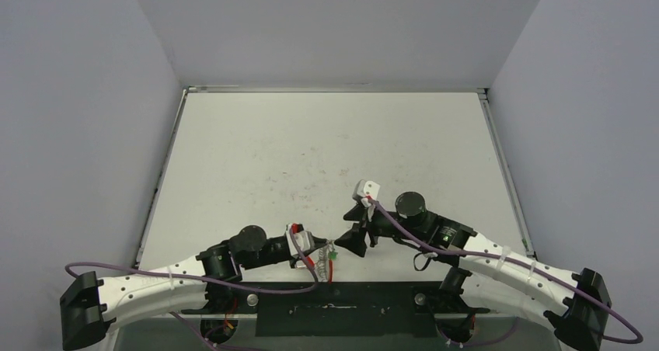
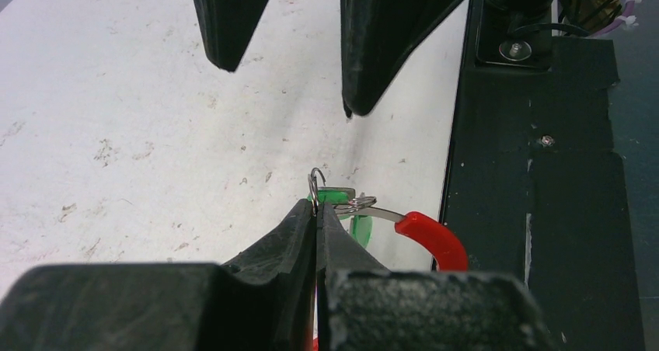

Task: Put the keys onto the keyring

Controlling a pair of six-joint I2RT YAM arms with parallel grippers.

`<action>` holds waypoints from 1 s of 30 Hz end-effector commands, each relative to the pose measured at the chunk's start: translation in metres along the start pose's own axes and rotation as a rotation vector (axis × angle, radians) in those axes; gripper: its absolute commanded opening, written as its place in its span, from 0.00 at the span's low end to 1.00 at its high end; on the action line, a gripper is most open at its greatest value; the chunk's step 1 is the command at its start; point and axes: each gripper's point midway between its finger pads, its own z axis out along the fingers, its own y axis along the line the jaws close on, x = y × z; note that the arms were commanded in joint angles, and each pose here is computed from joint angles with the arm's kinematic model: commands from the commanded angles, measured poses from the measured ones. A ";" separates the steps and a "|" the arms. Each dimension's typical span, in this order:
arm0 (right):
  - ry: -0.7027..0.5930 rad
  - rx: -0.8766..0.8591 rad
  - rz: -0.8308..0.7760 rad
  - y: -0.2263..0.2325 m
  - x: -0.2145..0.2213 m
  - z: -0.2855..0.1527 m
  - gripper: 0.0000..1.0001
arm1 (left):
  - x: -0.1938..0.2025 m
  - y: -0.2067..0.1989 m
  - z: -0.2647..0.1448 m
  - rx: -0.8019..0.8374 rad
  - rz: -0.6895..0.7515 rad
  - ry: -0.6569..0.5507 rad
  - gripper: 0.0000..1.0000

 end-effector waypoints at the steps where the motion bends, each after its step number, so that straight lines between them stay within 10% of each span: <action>1: -0.287 0.123 0.025 -0.016 -0.054 -0.012 0.72 | -0.020 -0.002 -0.002 0.010 0.003 -0.080 0.00; 16: -0.293 -0.129 -0.494 0.018 -0.017 -0.006 0.62 | -0.025 -0.010 -0.005 0.058 0.017 -0.109 0.00; 30: -0.261 -0.280 -0.537 0.033 0.002 0.016 0.40 | -0.029 -0.015 -0.004 0.085 0.022 -0.127 0.00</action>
